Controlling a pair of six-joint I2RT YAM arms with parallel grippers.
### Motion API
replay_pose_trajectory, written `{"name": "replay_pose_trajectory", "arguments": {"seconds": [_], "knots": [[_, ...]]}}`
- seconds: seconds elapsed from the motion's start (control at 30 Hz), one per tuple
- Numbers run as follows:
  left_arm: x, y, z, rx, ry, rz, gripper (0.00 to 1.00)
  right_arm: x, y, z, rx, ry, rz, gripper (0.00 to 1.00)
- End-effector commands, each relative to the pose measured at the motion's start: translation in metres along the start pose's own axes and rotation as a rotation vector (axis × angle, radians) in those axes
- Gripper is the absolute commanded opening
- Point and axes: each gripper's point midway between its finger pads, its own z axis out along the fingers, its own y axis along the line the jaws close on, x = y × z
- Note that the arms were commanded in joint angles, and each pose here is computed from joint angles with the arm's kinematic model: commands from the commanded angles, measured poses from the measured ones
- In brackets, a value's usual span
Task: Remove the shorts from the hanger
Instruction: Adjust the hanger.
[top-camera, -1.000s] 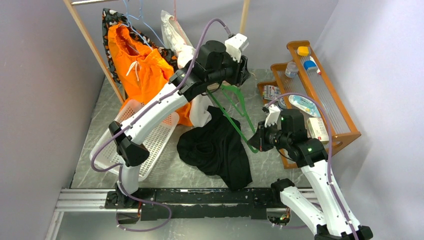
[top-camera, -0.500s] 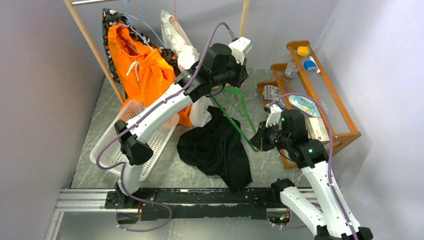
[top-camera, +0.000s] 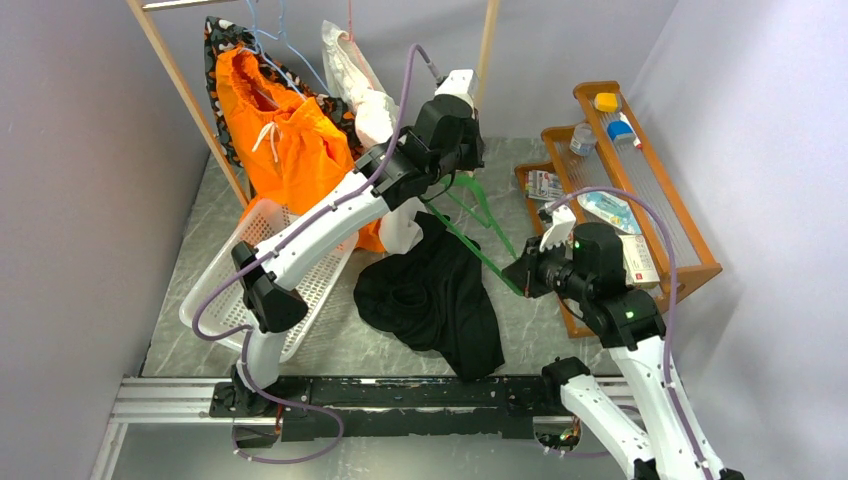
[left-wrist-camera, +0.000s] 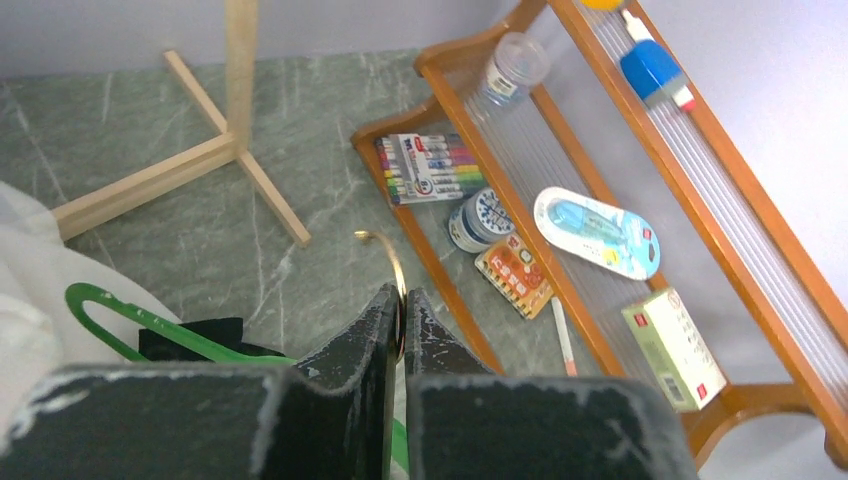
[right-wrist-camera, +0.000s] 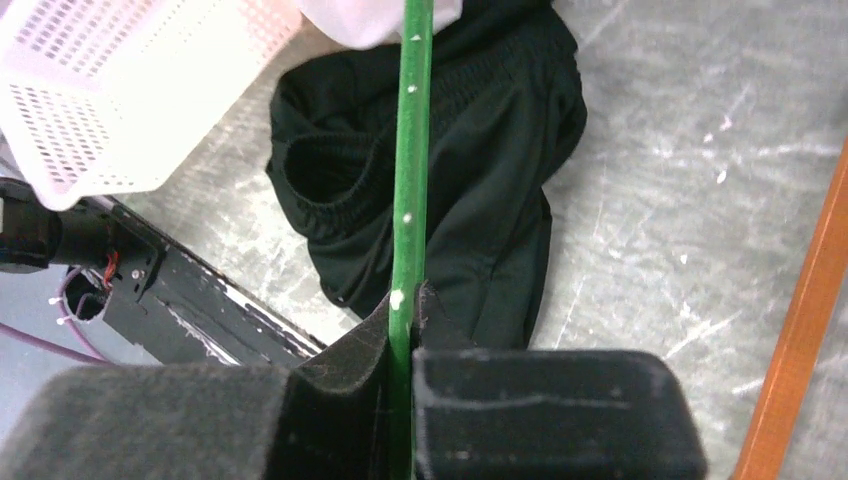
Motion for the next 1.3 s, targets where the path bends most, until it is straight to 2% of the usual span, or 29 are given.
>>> {"name": "replay_pose_trajectory", "arguments": {"seconds": [0.0,0.17,0.33,0.57,0.67,0.73,0.87,0.97,1.17,1.27], "knots": [[-0.053,0.016,-0.004,-0.122,-0.2,-0.171,0.07,-0.004,0.023,-0.009,-0.123,-0.039,-0.063,0.06],[-0.06,0.02,-0.003,-0.153,-0.24,-0.238,0.07,0.0,0.024,-0.008,-0.14,-0.037,-0.07,0.0],[-0.057,0.017,0.003,-0.141,-0.231,-0.242,0.08,-0.016,0.015,-0.015,-0.06,-0.128,-0.061,0.0],[-0.051,0.001,-0.006,-0.027,-0.185,-0.183,0.64,-0.02,0.004,-0.015,0.008,-0.14,-0.026,0.0],[-0.054,-0.001,-0.02,0.004,-0.184,-0.176,0.82,-0.026,-0.005,-0.012,0.061,-0.148,0.004,0.0],[-0.055,0.0,-0.03,0.02,-0.182,-0.17,0.89,-0.034,-0.008,-0.01,0.082,-0.162,0.01,0.0],[-0.055,0.003,-0.046,0.055,-0.197,-0.15,0.97,-0.052,-0.005,-0.008,0.073,-0.192,-0.016,0.0],[-0.052,0.014,-0.045,-0.004,-0.18,-0.102,0.96,-0.068,-0.001,-0.016,0.065,-0.231,-0.071,0.0],[-0.035,0.038,-0.014,-0.072,-0.032,0.045,0.95,-0.073,0.006,-0.018,0.034,-0.219,-0.135,0.0],[-0.027,0.048,-0.004,-0.053,0.027,0.045,0.94,-0.071,-0.002,-0.02,0.076,-0.201,-0.153,0.0]]}}
